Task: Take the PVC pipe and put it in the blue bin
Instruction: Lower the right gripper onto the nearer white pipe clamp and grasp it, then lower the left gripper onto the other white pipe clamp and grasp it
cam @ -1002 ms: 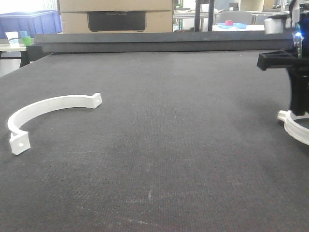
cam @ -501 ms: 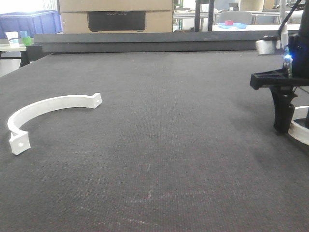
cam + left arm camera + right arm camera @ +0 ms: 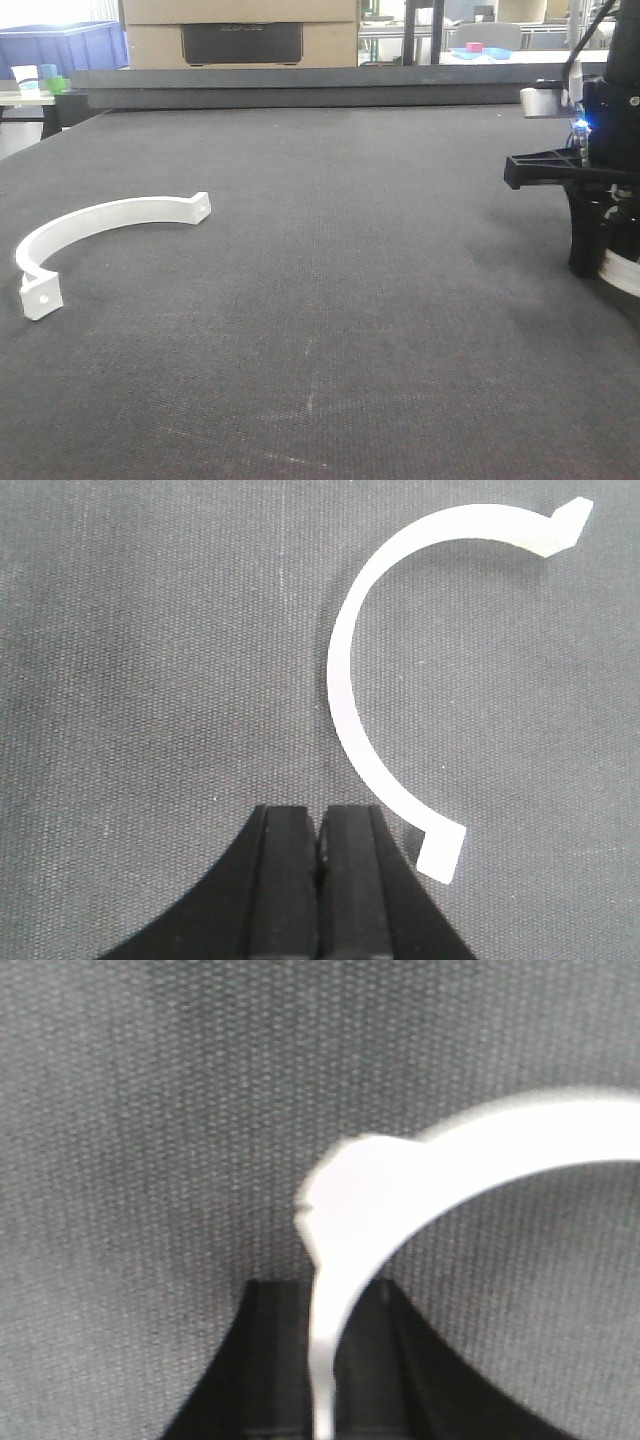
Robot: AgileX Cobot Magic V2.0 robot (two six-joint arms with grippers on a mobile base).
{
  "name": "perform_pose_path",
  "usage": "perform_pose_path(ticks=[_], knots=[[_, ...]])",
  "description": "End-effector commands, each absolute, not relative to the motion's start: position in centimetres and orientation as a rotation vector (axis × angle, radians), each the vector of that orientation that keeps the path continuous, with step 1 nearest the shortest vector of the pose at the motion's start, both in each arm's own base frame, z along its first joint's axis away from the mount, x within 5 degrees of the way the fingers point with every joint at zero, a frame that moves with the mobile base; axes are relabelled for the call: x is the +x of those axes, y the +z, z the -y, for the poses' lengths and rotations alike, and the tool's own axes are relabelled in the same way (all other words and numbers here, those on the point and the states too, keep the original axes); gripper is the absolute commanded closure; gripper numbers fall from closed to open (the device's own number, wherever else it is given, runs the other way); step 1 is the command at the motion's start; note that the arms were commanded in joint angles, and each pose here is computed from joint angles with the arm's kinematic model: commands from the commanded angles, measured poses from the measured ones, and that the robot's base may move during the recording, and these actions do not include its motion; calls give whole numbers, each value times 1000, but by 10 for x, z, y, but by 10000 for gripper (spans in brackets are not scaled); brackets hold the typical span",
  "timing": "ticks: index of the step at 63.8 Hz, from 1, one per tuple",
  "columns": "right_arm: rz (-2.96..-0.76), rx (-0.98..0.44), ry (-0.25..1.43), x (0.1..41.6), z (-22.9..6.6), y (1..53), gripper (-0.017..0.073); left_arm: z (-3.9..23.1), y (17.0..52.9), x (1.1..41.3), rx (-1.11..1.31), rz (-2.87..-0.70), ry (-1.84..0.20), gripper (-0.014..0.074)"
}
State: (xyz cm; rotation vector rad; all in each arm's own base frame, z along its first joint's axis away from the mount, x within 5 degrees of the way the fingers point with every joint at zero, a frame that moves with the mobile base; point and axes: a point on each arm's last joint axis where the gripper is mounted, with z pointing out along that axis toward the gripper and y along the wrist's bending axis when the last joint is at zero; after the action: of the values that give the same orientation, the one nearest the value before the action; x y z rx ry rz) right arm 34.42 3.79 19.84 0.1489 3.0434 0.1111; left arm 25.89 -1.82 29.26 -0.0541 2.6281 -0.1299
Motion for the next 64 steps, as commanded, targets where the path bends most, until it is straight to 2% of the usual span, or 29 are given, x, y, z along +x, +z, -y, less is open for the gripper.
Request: perform_pose_path(ticks=[1, 4, 20, 34, 41, 58, 64], knots=[[-3051, 147, 103, 345, -37, 198, 692, 20, 295, 260, -53, -2616, -145, 705], [-3047, 146, 104, 345, -37, 199, 729, 20, 295, 260, -56, -2622, -150, 705], [-2960, 137, 117, 337, -36, 229, 728, 21, 307, 257, -51, -2672, -162, 705], [-2882, 128, 131, 321, -35, 265, 728, 34, 319, 283, 36, -2706, -132, 705], [-2839, 125, 138, 316, -34, 277, 728, 45, 313, 305, 109, -2735, -73, 705], [-2844, 124, 138, 313, -34, 280, 728, 51, 282, 344, 71, -2802, -70, 705], [-2844, 124, 138, 313, -34, 280, 728, 52, 269, 351, 71, -2826, -67, 652]])
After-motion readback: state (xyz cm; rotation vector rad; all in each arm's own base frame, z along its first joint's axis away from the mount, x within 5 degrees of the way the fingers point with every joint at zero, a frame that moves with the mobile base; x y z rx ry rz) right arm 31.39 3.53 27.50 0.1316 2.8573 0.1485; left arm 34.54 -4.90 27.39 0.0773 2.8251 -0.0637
